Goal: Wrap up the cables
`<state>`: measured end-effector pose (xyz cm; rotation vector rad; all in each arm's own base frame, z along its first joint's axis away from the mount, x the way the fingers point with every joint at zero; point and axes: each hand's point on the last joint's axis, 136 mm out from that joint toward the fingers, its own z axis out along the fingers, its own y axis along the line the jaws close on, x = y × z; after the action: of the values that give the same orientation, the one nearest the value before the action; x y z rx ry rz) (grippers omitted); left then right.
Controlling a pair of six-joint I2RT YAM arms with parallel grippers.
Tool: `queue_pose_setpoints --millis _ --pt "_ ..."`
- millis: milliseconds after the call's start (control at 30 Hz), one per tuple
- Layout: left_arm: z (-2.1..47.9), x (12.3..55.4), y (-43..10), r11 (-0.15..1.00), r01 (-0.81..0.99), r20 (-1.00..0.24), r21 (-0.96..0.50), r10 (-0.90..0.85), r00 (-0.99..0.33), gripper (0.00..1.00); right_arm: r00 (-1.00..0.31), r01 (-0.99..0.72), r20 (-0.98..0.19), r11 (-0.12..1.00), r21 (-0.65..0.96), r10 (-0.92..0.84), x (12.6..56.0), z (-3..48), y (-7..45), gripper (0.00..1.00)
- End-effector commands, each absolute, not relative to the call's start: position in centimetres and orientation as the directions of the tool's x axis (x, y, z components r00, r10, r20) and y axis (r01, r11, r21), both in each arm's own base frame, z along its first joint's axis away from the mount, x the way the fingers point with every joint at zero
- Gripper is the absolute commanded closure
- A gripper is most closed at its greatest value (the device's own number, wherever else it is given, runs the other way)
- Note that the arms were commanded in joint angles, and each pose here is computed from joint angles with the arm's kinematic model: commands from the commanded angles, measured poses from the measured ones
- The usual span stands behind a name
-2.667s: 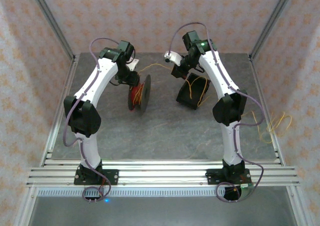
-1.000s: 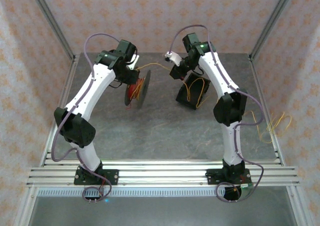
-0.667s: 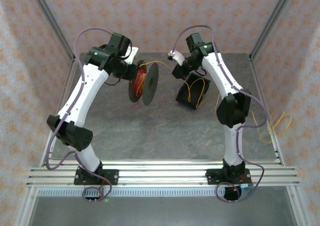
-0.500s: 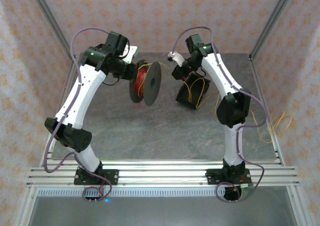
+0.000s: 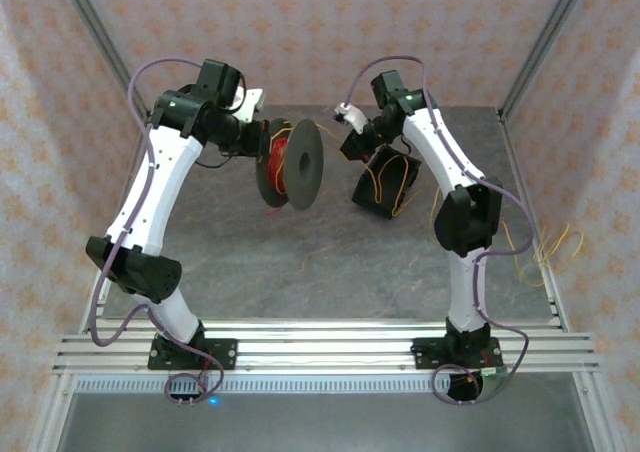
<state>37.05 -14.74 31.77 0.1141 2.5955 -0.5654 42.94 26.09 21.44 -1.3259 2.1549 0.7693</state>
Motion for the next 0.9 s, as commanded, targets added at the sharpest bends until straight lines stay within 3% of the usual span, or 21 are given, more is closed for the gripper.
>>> queue_pose_setpoints --millis 0,167,233,367,533,567,600,633,700,867 --pt "37.6 38.1 -13.7 0.893 0.185 -0.628 -0.410 -0.129 -0.768 1.00 -0.432 -0.897 -0.647 0.376 0.233 -0.628 41.9 22.0 25.2 1.00" --pt "38.6 38.0 -14.1 0.862 0.204 -0.626 -0.464 -0.156 -0.764 1.00 -0.469 -0.878 -0.616 0.407 0.250 -0.633 42.3 20.7 24.9 0.98" --pt "38.9 37.8 -13.9 0.859 0.206 -0.627 -0.469 -0.159 -0.762 1.00 -0.495 -0.859 -0.611 0.453 0.239 -0.617 43.0 20.9 24.8 0.79" --pt "39.0 37.7 -12.7 0.873 0.174 -0.620 -0.455 -0.170 -0.766 1.00 -0.502 -0.840 -0.657 0.497 0.216 -0.563 43.4 23.8 24.9 0.57" --pt "39.5 37.5 -11.4 0.888 0.143 -0.627 -0.437 -0.187 -0.756 1.00 -0.417 -0.872 -0.770 0.451 0.190 -0.483 42.1 29.6 25.7 0.47" --pt "39.6 37.4 -11.4 0.887 0.141 -0.628 -0.439 -0.191 -0.755 1.00 -0.397 -0.885 -0.790 0.422 0.196 -0.467 41.4 30.8 26.0 0.42" --pt "39.6 37.4 -11.2 0.887 0.137 -0.628 -0.440 -0.196 -0.753 1.00 -0.381 -0.895 -0.807 0.399 0.200 -0.451 40.8 31.8 26.2 0.24" --pt "39.8 37.3 -11.2 0.885 0.135 -0.628 -0.445 -0.201 -0.752 1.00 -0.369 -0.905 -0.821 0.372 0.209 -0.437 40.1 32.6 26.5 0.00" --pt "39.8 37.3 -11.2 0.878 0.125 -0.619 -0.462 -0.218 -0.755 1.00 -0.364 -0.908 -0.839 0.356 0.222 -0.404 39.5 33.9 26.7 0.01" --pt "40.7 37.3 -10.8 0.850 0.089 -0.601 -0.519 -0.289 -0.745 1.00 -0.556 -0.778 -0.790 0.496 0.386 -0.257 40.6 35.6 25.9 0.01"
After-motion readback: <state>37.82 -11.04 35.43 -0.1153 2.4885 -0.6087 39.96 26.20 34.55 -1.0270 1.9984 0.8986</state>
